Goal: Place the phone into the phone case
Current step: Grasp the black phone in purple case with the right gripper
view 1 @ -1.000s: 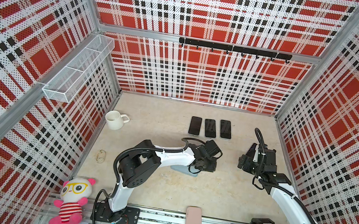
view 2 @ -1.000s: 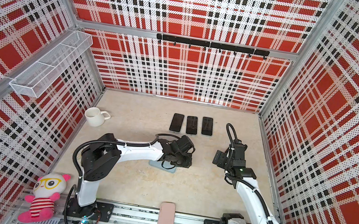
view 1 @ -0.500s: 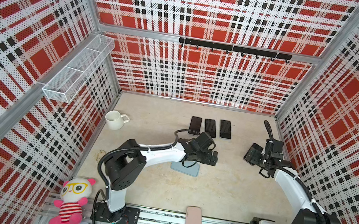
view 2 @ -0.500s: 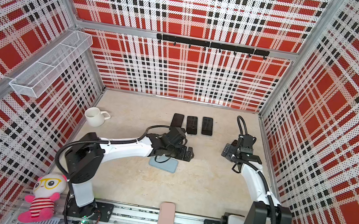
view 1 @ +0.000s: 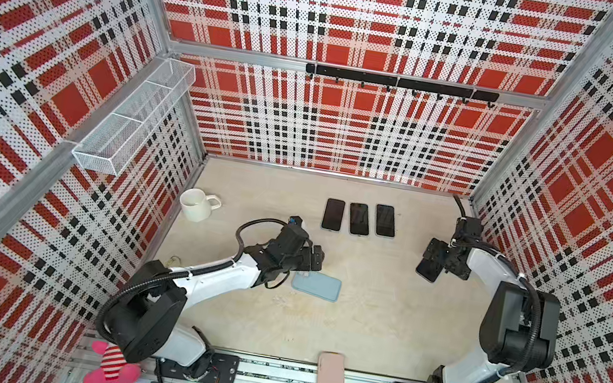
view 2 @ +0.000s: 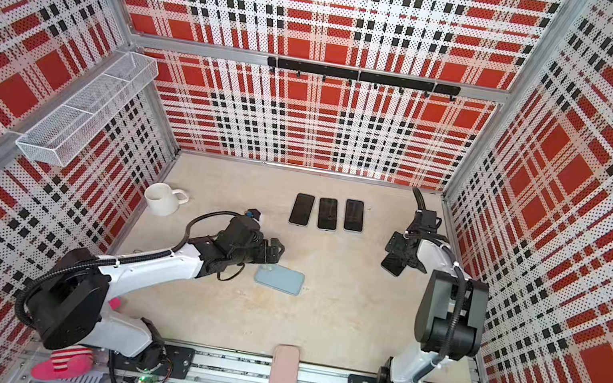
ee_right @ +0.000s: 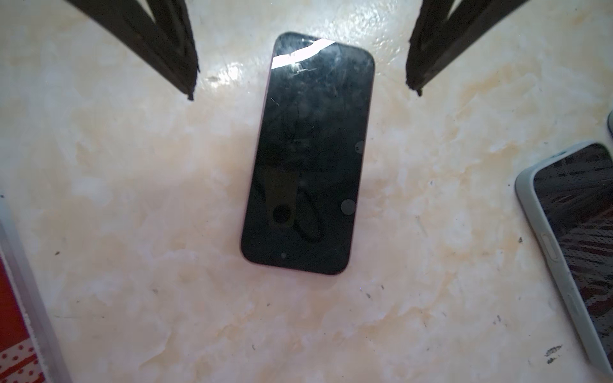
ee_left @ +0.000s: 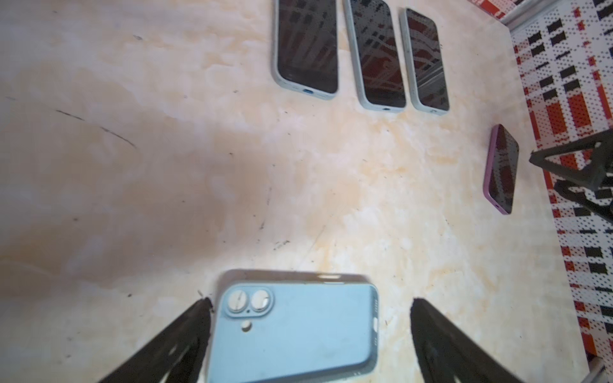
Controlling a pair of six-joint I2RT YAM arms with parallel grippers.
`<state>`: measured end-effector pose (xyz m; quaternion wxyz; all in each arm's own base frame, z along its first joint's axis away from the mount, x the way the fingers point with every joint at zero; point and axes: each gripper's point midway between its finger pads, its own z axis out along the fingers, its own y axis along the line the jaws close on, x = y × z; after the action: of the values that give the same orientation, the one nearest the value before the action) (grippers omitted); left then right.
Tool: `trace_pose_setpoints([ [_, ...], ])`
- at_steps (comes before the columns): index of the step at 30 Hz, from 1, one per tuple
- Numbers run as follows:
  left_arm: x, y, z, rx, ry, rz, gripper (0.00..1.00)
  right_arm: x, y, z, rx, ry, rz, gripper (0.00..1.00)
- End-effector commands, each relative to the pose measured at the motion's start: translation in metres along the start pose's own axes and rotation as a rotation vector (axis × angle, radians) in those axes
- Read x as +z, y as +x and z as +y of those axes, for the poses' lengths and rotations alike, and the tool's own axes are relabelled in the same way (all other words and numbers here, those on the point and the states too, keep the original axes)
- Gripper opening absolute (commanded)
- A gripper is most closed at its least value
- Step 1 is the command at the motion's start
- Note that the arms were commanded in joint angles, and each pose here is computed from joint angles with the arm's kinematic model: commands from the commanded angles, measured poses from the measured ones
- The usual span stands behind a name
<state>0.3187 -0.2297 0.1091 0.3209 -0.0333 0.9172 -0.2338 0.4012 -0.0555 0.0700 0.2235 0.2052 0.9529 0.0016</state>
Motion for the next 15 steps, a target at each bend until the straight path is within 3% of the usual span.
trace_pose_setpoints([
  [1,-0.004,-0.015,-0.005,0.008,0.044,-0.05,0.95,0.012,0.006,0.004,0.024,-0.024,0.064,1.0],
  [15,0.009,-0.009,-0.005,0.001,0.052,-0.013,0.95,0.049,0.034,-0.004,0.046,0.07,0.153,0.98],
])
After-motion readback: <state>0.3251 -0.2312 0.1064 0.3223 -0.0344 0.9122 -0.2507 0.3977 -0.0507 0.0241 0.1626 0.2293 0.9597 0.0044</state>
